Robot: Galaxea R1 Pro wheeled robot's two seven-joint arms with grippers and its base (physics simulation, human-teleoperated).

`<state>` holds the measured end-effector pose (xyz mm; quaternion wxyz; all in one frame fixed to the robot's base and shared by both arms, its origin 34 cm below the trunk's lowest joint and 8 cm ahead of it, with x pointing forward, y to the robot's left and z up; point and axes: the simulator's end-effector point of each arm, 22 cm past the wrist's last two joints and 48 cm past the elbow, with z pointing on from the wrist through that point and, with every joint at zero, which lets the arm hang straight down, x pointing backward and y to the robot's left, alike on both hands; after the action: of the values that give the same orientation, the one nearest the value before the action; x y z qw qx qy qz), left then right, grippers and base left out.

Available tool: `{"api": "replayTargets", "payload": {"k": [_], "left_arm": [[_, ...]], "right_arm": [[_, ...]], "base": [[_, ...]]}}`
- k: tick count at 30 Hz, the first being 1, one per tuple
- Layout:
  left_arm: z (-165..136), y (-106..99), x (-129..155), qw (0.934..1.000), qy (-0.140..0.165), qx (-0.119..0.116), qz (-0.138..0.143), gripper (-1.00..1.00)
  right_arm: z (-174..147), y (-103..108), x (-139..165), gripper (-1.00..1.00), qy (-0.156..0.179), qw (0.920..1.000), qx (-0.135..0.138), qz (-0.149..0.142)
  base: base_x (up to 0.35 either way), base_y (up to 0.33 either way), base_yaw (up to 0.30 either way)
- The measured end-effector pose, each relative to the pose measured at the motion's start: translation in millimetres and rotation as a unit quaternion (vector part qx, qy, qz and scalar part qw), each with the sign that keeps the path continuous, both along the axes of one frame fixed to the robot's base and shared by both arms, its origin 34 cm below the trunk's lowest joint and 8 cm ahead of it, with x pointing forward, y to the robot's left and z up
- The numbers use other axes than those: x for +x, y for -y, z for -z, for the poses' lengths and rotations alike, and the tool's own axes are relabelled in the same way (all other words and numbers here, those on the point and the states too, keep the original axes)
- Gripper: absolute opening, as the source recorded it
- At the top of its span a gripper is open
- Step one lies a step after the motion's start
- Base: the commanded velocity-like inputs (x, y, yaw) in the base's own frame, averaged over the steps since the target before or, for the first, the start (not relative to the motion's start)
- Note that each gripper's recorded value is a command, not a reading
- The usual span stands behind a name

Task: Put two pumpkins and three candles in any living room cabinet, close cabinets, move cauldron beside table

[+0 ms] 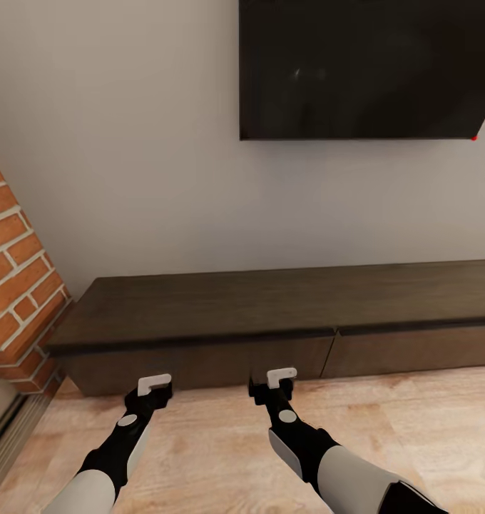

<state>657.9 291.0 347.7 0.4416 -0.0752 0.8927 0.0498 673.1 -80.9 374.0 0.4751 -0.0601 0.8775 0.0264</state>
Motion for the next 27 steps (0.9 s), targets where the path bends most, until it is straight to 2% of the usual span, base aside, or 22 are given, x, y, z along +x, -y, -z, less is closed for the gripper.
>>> {"api": "replayTargets", "payload": {"k": [4, 6, 9, 11, 14, 15, 17, 21, 23, 25, 27], "left_arm": [[2, 0, -2, 1.0000, -0.007, -0.001, 0.000, 1.00], [10, 1, -8, 0.9995, -0.030, -0.004, -0.001, 1.00], [24, 1, -21, 0.9967, -0.080, -0.011, -0.002, 1.00], [39, 2, -39, 0.9903, -0.138, -0.019, -0.002, 1.00], [56, 5, -67, 0.9758, -0.217, -0.028, -0.001, 1.00], [58, 6, -71, 0.9735, -0.227, -0.030, -0.001, 1.00], [63, 7, -83, 0.9646, -0.262, -0.034, -0.001, 1.00], [65, 8, -98, 0.9525, -0.302, -0.041, -0.003, 1.00], [66, 9, -103, 0.9472, -0.318, -0.044, -0.003, 1.00], [62, 9, -109, 0.9414, -0.334, -0.047, -0.004, 1.00], [58, 10, -110, 0.9388, -0.341, -0.049, -0.004, 1.00]], "right_arm": [[2, 0, -1, 1.00, -0.009, 1.0000, 0.000, 0.002], [13, 5, -8, 1.00, -0.042, 0.9990, 0.005, 0.017], [27, 7, -20, 1.00, -0.108, 0.9928, 0.028, 0.044], [30, -3, -27, 1.00, -0.155, 0.9857, 0.047, 0.047], [33, -7, -37, 1.00, -0.210, 0.9740, 0.067, 0.054], [33, -7, -38, 1.00, -0.217, 0.9720, 0.071, 0.057], [34, -5, -43, 1.00, -0.250, 0.9619, 0.087, 0.070], [32, -12, -60, 1.00, -0.309, 0.9441, 0.098, 0.059], [24, -17, -56, 1.00, -0.310, 0.9437, 0.103, 0.052], [8, -22, -46, 1.00, -0.300, 0.9465, 0.109, 0.045], [-3, -25, -41, 1.00, -0.294, 0.9481, 0.113, 0.042]], "base": [[-0.337, 0.000, 0.000], [-0.337, 0.000, 0.000], [-0.337, 0.000, 0.000], [-0.328, 0.000, 0.000], [-0.323, 0.000, 0.000], [-0.327, 0.000, 0.000], [-0.285, 0.000, 0.000], [-0.093, 0.000, 0.000], [-0.028, 0.000, 0.000], [-0.011, 0.000, 0.000], [-0.005, 0.000, 0.000]]}}
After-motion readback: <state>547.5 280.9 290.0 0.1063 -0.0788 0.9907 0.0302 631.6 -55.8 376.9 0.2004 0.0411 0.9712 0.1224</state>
